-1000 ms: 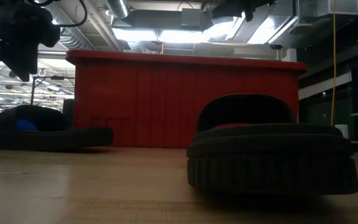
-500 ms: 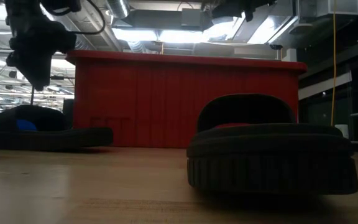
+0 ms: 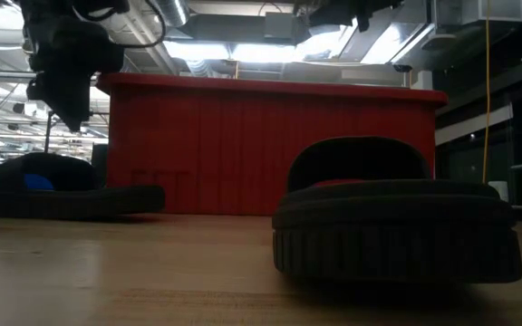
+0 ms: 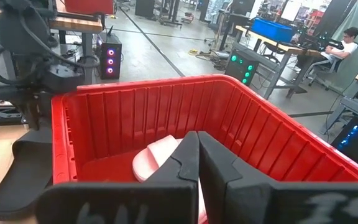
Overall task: Pick and place slides into bin
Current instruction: Put the top black slide into the red bin
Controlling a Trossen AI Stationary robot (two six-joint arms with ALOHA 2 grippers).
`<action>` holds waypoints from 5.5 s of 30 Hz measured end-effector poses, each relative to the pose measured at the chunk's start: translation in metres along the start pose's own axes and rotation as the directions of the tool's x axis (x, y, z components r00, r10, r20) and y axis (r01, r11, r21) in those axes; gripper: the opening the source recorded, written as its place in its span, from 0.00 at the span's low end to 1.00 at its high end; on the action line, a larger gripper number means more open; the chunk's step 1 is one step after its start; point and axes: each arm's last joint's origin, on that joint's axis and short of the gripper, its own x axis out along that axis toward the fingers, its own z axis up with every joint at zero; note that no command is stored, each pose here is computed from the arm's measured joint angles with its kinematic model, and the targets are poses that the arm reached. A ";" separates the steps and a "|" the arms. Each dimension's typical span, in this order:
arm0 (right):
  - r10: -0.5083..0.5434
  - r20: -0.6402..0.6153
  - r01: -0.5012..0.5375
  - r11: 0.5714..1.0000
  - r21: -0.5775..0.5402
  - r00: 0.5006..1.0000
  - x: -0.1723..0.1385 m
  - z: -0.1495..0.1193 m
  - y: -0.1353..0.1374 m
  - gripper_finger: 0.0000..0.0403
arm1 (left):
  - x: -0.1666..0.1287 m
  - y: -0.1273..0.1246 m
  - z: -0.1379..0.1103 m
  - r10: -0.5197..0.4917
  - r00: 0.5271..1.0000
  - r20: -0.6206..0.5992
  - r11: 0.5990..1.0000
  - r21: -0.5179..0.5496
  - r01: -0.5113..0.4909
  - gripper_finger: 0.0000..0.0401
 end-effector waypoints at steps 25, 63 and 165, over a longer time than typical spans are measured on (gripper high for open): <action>0.005 -0.014 -0.005 1.000 -0.002 1.000 0.000 -0.001 0.000 0.01 | -0.026 -0.030 -0.027 0.303 0.953 -0.018 0.953 0.007 -0.303 0.39; 0.016 -0.077 -0.019 0.999 -0.036 0.997 -0.001 -0.007 0.001 0.01 | 0.067 -0.096 -0.015 0.571 0.802 -0.173 0.819 0.067 -0.569 0.39; 0.646 -0.261 -0.695 0.685 -0.219 0.718 -0.044 0.081 0.007 0.01 | -0.114 -0.244 0.039 -0.121 0.734 0.668 0.005 0.740 -0.672 0.02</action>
